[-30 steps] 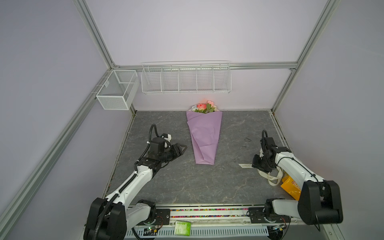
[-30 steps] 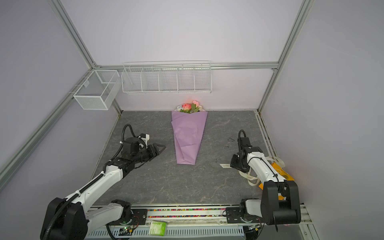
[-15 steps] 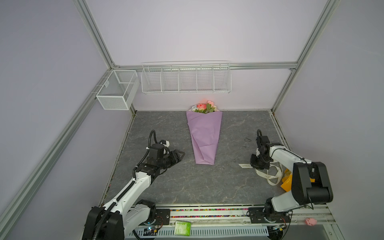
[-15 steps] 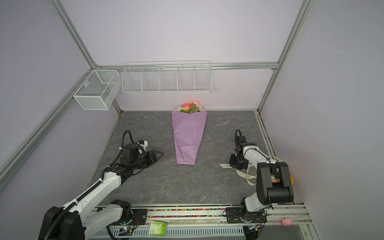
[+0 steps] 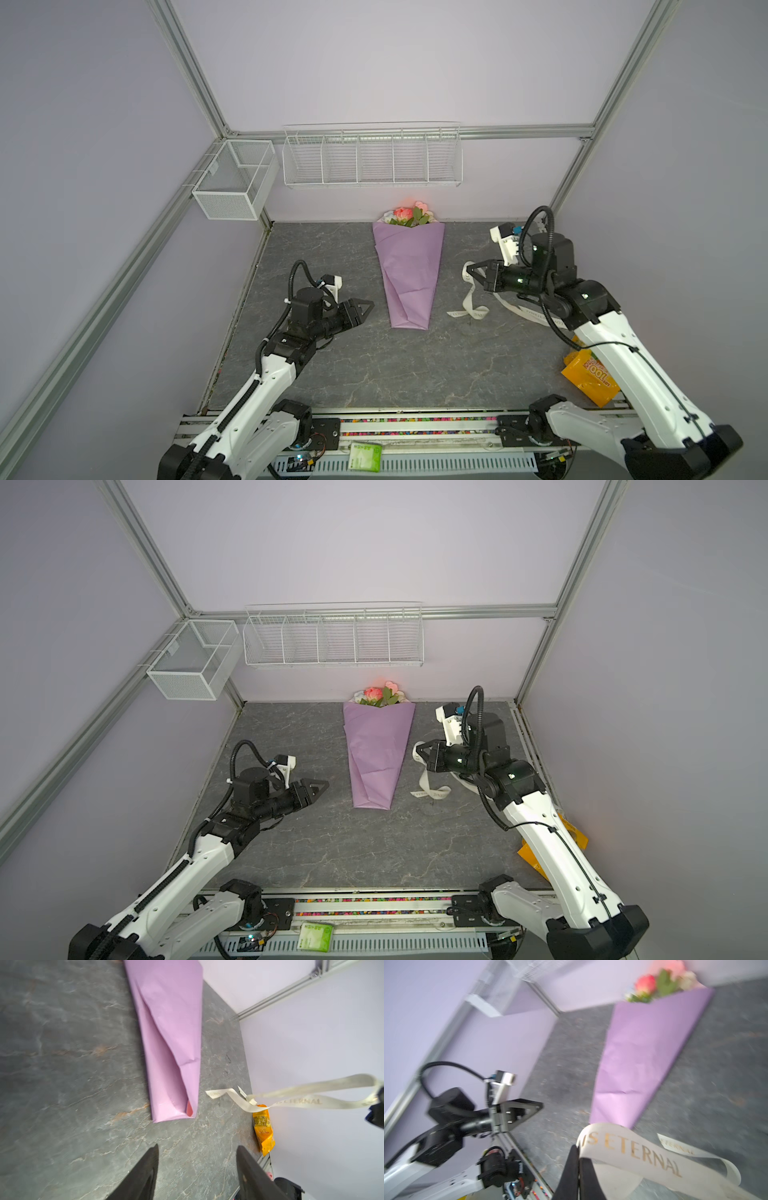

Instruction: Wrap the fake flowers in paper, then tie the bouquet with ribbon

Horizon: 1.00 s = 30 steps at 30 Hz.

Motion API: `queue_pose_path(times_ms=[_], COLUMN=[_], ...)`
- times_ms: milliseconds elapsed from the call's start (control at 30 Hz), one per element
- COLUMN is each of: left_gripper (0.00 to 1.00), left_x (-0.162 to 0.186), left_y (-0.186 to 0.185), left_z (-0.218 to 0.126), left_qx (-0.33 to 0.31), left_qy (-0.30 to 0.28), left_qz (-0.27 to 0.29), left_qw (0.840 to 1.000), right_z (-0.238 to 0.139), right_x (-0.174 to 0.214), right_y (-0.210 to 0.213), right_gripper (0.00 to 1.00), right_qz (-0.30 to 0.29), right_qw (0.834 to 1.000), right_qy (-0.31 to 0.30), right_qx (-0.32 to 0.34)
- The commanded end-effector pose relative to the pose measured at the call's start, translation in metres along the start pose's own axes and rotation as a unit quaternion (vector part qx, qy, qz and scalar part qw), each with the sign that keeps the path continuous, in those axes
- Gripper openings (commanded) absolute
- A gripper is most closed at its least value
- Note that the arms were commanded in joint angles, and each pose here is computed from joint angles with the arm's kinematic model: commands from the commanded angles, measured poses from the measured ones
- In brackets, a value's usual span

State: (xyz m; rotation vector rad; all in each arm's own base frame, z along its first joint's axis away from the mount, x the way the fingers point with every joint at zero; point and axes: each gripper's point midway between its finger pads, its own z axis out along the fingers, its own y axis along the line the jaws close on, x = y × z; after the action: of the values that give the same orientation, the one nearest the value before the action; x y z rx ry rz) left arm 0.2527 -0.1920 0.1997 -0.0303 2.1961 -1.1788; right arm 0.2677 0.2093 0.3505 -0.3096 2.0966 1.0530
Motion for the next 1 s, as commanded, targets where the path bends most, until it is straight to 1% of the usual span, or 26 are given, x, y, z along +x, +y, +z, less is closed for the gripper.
queue_pose_path(times_ms=[0, 100, 167, 300, 433, 500, 533, 600, 667, 700, 800, 867, 933, 967], left_gripper=[0.61, 0.62, 0.65, 0.72, 0.76, 0.77, 0.79, 0.82, 0.82, 0.81, 0.73, 0.66, 0.56, 0.48], left_x=[-0.018, -0.010, 0.000, 0.027, 0.055, 0.062, 0.064, 0.064, 0.060, 0.057, 0.047, 0.048, 0.051, 0.053], left_y=[-0.079, -0.123, -0.139, -0.151, -0.190, -0.201, -0.204, -0.201, -0.195, -0.191, -0.177, -0.171, -0.170, -0.169], left_z=[-0.017, -0.020, -0.014, 0.013, 0.029, 0.036, 0.040, 0.048, 0.054, 0.056, 0.063, 0.064, 0.062, 0.061], left_qx=[0.094, 0.145, 0.162, 0.166, 0.200, 0.209, 0.209, 0.190, 0.170, 0.155, 0.107, 0.090, 0.096, 0.103], left_qy=[-0.030, -0.033, -0.024, 0.030, 0.066, 0.076, 0.082, 0.085, 0.081, 0.075, 0.060, 0.068, 0.072, 0.071], left_qz=[0.120, 0.200, 0.238, 0.278, 0.324, 0.334, 0.334, 0.328, 0.325, 0.322, 0.308, 0.301, 0.295, 0.291], left_qw=[0.988, 0.968, 0.957, 0.946, 0.922, 0.916, 0.915, 0.921, 0.927, 0.931, 0.943, 0.947, 0.948, 0.948], right_z=[-0.002, -0.002, -0.003, 0.000, -0.001, -0.002, -0.002, -0.003, -0.006, -0.007, -0.009, -0.010, -0.011, -0.011], right_x=[-0.004, -0.008, -0.012, -0.014, -0.011, -0.010, -0.009, -0.006, -0.002, 0.000, 0.006, 0.009, 0.012, 0.013], right_y=[0.057, 0.074, 0.082, 0.093, 0.100, 0.100, 0.098, 0.095, 0.094, 0.094, 0.090, 0.087, 0.083, 0.081], right_gripper=[0.07, 0.07, 0.07, 0.07, 0.07, 0.07, 0.07, 0.07, 0.07, 0.07, 0.08, 0.08, 0.09, 0.09], right_qz=[-0.021, -0.036, -0.040, -0.036, -0.038, -0.037, -0.035, -0.031, -0.029, -0.028, -0.024, -0.021, -0.020, -0.019], right_qw=[0.993, 0.991, 0.990, 0.986, 0.983, 0.984, 0.984, 0.986, 0.985, 0.986, 0.986, 0.988, 0.989, 0.989], right_qy=[0.012, 0.003, -0.011, -0.017, -0.016, -0.016, -0.016, -0.017, -0.015, -0.014, -0.011, -0.011, -0.012, -0.013], right_qx=[-0.119, -0.127, -0.138, -0.165, -0.176, -0.176, -0.173, -0.164, -0.167, -0.166, -0.163, -0.155, -0.147, -0.143])
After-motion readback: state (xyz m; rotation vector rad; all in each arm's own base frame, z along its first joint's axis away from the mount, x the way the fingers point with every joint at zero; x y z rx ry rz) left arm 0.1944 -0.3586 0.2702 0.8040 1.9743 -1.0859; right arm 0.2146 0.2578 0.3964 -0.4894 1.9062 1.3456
